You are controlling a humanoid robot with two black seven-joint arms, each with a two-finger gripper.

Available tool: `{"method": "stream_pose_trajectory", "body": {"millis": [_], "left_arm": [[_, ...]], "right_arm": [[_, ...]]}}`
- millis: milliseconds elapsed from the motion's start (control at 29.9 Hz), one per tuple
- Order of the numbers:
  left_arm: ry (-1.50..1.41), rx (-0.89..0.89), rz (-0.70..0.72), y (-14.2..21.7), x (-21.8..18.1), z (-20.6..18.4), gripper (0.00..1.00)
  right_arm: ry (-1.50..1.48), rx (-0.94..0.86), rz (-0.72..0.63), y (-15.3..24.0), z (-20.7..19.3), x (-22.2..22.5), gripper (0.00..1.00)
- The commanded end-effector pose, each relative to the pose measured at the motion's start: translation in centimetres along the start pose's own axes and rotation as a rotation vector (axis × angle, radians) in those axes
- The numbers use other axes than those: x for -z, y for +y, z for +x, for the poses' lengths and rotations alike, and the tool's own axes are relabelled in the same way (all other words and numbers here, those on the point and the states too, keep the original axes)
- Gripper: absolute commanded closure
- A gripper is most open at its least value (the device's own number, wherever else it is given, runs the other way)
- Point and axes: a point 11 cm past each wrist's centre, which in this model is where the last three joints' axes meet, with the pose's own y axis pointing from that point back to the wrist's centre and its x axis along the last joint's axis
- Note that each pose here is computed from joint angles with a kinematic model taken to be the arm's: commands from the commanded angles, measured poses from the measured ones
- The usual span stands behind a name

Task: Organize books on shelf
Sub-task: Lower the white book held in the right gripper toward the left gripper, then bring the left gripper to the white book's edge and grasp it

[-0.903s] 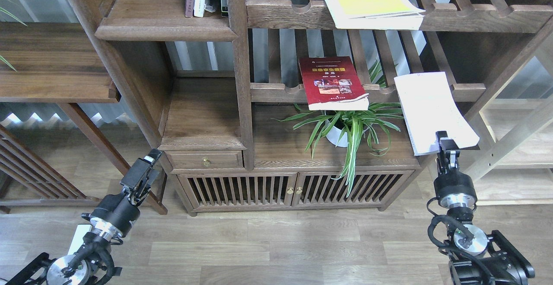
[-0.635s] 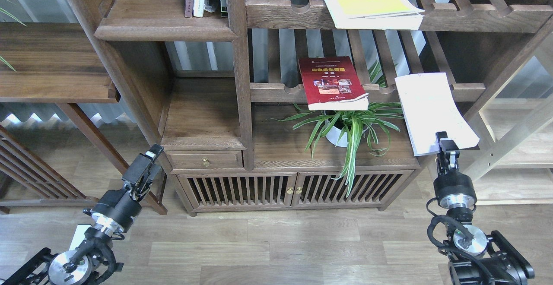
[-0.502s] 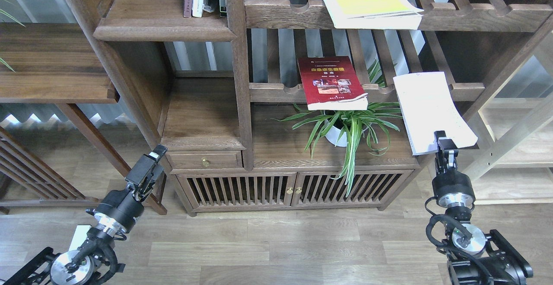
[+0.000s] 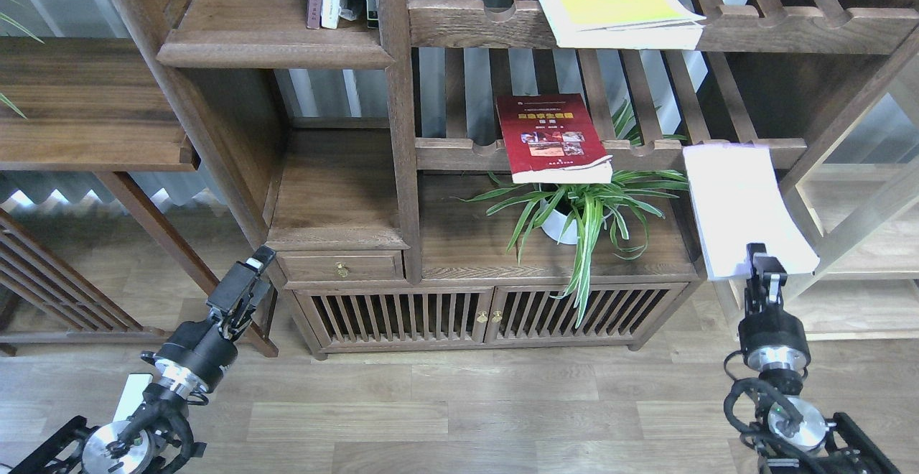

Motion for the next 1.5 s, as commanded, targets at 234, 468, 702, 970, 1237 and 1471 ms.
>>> {"method": "stream_pose_trajectory", "body": {"millis": [234,468,702,970,1237,1471], "left_arm": [[0.013,-0.035,0.067,1.0,2.6,1.1,0.01],[0.06,-0.056,0.098,1.7,5.3,1.9,0.01],[0.06,-0.064,0.128,2.0,6.0,2.1,0.01],[0.084,-0.112,0.154,4.0,7.5,3.5,0.01],[0.156,-0.13,0.152,5.2,9.1,3.7,0.01],[0.246,-0.129,0.14,5.1,9.7,3.4,0.01]], "right_arm": [[0.022,-0.105,-0.032,4.3,4.0,-0.3,0.96],[0.037,-0.149,-0.064,6.2,5.6,-0.9,0.96],[0.061,-0.155,-0.176,7.2,6.0,-3.8,0.96],[0.047,-0.141,-0.319,8.7,5.6,-9.1,0.96],[0.034,-0.05,-0.466,9.1,2.9,-13.6,0.96],[0.018,-0.019,-0.585,11.1,1.9,-17.4,0.96]]}}
